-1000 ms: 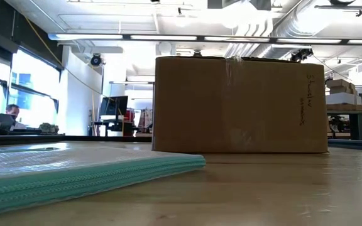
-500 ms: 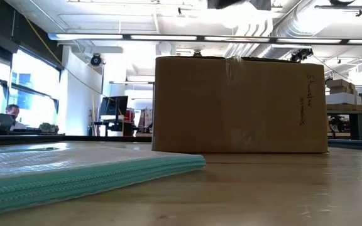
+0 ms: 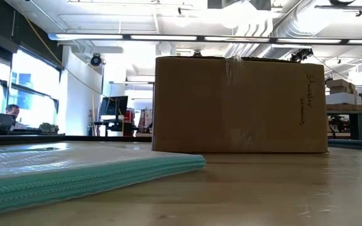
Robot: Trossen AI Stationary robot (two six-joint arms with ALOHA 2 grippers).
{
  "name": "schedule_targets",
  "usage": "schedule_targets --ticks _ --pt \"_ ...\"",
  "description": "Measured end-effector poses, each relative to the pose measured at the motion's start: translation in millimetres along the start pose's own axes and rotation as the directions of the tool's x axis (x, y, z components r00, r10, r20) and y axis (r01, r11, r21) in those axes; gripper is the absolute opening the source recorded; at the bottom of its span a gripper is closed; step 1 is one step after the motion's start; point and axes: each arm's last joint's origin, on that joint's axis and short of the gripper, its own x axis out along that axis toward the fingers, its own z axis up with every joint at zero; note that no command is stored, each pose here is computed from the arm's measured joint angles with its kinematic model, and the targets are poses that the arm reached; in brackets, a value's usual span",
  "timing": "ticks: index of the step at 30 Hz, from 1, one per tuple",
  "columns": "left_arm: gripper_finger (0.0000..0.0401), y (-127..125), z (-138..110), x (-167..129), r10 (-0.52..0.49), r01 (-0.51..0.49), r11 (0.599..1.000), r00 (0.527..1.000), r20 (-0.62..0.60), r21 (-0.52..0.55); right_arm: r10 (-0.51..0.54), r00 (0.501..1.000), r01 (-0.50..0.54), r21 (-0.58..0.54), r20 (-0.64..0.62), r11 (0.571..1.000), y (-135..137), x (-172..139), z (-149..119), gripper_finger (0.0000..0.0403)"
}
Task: Unpack boxes
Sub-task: Open the cardboard box using the black cutter
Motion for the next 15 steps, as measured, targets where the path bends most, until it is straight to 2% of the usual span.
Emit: schedule_targets --ticks 5,7,11,15 --pt "0.0108 -1.5 -2.0 0.6 0.014 -0.014 1.0 1.0 -0.007 0.006 0.116 0.992 -0.116 0.003 0.058 0.993 -7.4 19.7 13.1 0.0313" --pt "0.0108 -2.2 -3.5 0.3 0.018 -0.018 1.0 1.0 -0.015 0.007 0.119 0.99 -0.121 0.015 0.069 0.993 -9.8 23.1 16.1 0.0301" --pt "0.0108 -1.8 -2.7 0.1 0.028 -0.028 1.0 1.0 -0.012 0.013 0.103 0.992 -0.103 -0.012 0.073 0.995 -8.0 21.6 19.8 0.0257" --pt "0.0108 -1.7 -3.0 0.2 0.031 -0.031 0.999 0.999 -0.013 0.013 0.103 0.992 -0.104 0.007 0.073 0.995 -6.9 20.4 20.5 0.0191"
